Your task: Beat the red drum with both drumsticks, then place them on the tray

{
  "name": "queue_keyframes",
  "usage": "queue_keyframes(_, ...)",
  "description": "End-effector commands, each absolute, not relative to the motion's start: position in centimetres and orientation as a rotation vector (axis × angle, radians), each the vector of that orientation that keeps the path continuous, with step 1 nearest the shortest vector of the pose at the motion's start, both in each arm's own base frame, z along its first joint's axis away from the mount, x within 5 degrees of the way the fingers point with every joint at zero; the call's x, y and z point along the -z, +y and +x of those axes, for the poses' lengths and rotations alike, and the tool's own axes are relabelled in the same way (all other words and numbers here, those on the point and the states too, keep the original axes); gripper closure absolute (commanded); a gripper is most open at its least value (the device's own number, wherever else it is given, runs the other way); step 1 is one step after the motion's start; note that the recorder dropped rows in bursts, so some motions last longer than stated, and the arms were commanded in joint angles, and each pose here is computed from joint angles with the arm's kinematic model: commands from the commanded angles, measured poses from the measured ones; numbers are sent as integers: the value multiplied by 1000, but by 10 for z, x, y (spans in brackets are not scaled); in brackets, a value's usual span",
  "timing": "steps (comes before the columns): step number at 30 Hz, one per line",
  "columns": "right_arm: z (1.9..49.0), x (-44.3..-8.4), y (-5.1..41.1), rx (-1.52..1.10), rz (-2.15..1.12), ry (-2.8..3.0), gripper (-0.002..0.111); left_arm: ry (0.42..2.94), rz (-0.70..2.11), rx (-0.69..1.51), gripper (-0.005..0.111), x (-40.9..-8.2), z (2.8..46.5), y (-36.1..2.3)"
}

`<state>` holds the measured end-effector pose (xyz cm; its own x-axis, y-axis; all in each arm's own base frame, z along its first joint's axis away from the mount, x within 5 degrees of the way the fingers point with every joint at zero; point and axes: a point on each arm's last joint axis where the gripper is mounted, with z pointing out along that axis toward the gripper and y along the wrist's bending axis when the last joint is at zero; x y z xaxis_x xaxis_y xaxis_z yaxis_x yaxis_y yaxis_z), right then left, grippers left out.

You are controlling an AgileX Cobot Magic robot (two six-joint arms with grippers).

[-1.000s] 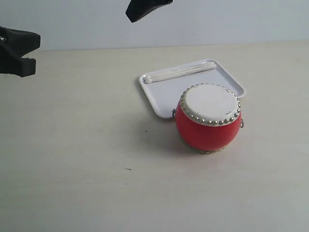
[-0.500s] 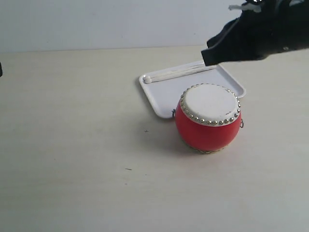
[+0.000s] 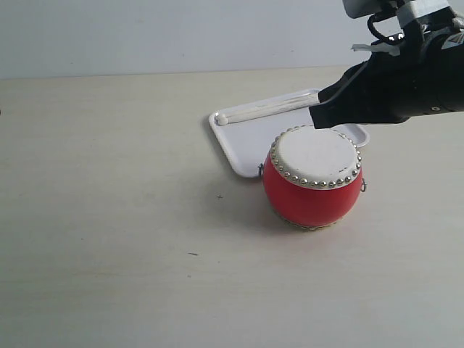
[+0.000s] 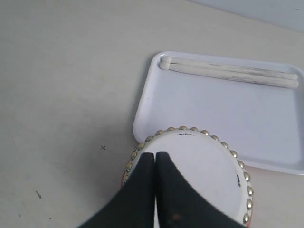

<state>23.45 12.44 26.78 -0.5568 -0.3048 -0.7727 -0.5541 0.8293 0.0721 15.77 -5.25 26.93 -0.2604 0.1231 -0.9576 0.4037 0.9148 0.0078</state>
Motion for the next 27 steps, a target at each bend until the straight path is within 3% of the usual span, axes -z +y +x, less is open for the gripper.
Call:
queue_keyframes(1, 233, -269, 123, -392, -621, 2187, 108, 1836, 376, 288, 107, -268, 156, -52)
queue_keyframes(11, 233, -269, 123, -392, -621, 2187, 108, 1827, 377, 286, 107, -269, 155, -52)
queue_keyframes(27, 233, -269, 123, -392, -621, 2187, 108, 1606, 244, 246, 107, -304, 120, -32)
